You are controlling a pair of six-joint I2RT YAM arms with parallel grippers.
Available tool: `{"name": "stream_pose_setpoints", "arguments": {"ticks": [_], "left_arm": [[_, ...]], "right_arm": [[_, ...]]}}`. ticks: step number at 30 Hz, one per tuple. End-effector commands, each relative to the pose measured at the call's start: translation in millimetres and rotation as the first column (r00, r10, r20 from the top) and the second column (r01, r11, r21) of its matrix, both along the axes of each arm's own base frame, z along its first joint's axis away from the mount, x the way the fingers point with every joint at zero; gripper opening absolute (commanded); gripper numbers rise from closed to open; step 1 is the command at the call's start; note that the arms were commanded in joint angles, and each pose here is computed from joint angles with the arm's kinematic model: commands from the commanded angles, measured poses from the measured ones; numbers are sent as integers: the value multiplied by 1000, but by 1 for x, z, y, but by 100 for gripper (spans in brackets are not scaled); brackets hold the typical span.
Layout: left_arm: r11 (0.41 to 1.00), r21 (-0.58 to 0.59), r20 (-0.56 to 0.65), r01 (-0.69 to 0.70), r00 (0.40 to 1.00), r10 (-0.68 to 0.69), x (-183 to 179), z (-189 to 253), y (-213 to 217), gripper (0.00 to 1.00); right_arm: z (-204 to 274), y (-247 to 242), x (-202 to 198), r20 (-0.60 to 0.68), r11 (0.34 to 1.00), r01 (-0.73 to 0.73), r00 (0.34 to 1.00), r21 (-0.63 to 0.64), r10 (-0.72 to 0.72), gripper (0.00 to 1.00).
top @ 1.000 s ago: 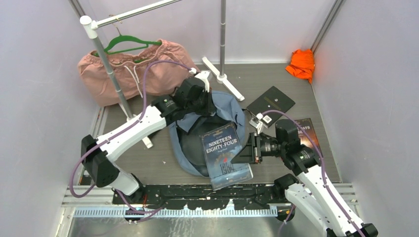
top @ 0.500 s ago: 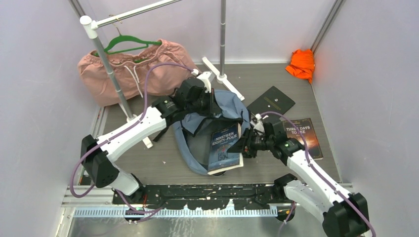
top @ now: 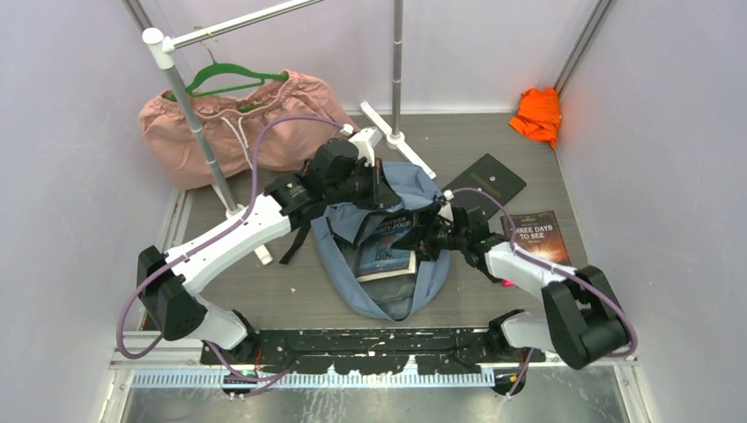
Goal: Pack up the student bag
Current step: Place the book in the student bag.
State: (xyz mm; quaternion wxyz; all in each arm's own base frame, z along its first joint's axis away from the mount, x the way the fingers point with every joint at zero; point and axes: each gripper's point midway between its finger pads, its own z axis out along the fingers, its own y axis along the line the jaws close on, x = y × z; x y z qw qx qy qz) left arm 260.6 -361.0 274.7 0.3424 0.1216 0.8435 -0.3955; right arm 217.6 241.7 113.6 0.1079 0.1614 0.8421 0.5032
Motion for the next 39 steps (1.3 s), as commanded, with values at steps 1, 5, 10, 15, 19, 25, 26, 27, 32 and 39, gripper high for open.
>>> {"name": "stream_pose_setpoints", "arguments": {"ticks": [1, 5, 10, 15, 19, 25, 26, 27, 32, 39], "left_arm": [[981, -178, 111, 76, 992, -57, -5, 68, -15, 0], [977, -193, 106, 87, 992, -67, -7, 67, -16, 0], [973, -189, 120, 132, 987, -111, -14, 70, -17, 0], [985, -123, 112, 122, 988, -108, -13, 58, -4, 0], [990, -110, 91, 91, 993, -82, -11, 44, 3, 0], [990, -130, 79, 58, 996, -48, -7, 39, 9, 0], [990, -130, 78, 56, 996, -46, -7, 38, 10, 0], [990, -131, 76, 54, 996, -44, -7, 38, 10, 0], [989, -141, 66, 55, 997, -46, -6, 37, 10, 0], [987, -147, 53, 70, 997, -63, -9, 33, 8, 0]], "right_arm": [[59, 31, 19, 279, 972, -180, 951, 150, 133, 1], [47, 39, 21, 247, 961, -236, 949, 147, 196, 1], [4, 39, 30, 129, 970, -237, 965, 56, 229, 1], [-7, 24, 29, 126, 975, -205, 968, -88, 215, 39], [-7, 15, 23, 127, 982, -151, 978, -110, 165, 55], [0, 10, 14, 123, 1000, -26, 992, 1, 26, 62], [1, 8, 13, 129, 1000, -4, 992, 11, 3, 63], [2, 6, 12, 130, 1000, 17, 991, 17, -20, 63], [13, 0, 10, 170, 996, 76, 982, 48, -83, 64], [12, -7, 11, 194, 994, 107, 975, 10, -107, 28]]}}
